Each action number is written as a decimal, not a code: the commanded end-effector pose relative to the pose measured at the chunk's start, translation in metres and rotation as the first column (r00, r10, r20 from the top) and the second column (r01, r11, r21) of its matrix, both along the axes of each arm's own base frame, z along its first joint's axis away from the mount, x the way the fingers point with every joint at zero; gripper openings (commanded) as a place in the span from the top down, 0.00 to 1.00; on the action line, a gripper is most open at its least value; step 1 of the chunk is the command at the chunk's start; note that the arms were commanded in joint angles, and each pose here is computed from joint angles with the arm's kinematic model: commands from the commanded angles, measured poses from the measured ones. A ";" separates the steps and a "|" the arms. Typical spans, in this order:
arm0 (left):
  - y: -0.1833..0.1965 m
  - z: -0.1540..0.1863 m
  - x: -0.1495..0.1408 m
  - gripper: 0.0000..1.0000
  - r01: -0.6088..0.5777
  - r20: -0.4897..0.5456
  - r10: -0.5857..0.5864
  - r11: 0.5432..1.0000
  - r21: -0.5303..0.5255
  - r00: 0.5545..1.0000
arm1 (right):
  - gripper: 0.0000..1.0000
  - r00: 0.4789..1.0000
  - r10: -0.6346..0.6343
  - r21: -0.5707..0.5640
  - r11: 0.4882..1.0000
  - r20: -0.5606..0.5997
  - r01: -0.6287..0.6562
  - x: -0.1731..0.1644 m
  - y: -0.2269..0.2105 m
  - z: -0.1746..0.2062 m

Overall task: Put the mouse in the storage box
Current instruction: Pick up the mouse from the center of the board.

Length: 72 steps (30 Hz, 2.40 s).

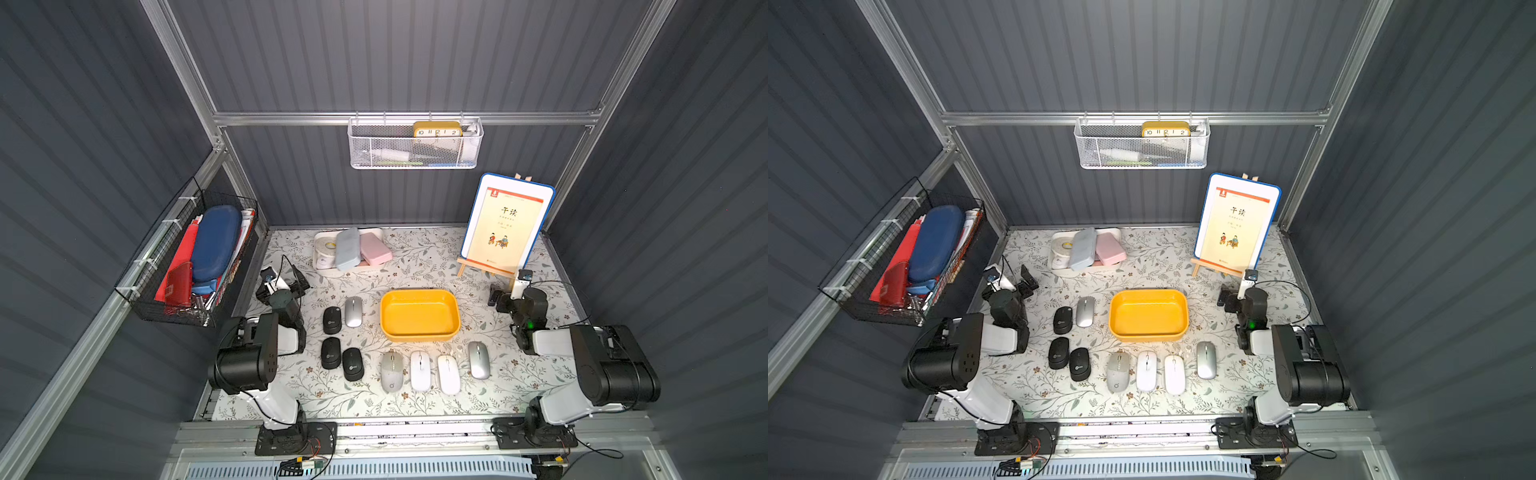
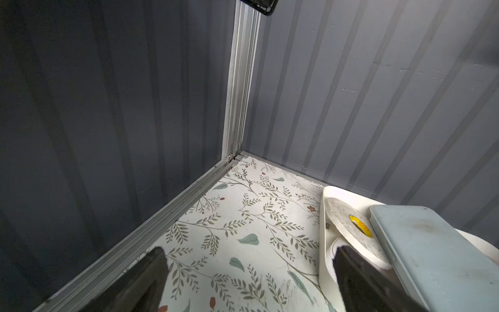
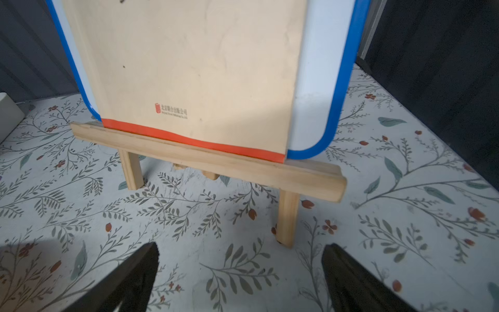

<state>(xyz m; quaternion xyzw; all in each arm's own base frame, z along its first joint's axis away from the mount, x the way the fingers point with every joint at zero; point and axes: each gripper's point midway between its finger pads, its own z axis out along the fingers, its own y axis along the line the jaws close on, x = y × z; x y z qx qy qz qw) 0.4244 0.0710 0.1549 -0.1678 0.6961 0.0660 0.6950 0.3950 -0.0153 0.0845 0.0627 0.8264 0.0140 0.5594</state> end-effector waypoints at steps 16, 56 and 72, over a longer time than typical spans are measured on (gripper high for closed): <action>0.001 0.004 0.001 0.01 -0.005 0.016 0.005 1.000 -0.006 1.000 | 0.01 0.999 -0.005 0.006 1.000 0.034 0.005 0.005 0.000 0.009; -0.203 0.203 -0.071 0.85 0.743 0.254 -0.777 0.369 -0.558 0.576 | 0.79 0.977 -0.148 0.580 0.788 -0.151 0.209 -0.089 0.038 0.098; -0.211 0.115 -0.064 0.90 0.417 -0.107 -0.740 0.485 -0.769 0.664 | 0.58 0.795 -0.038 0.045 0.996 -0.606 0.082 -0.124 0.083 0.083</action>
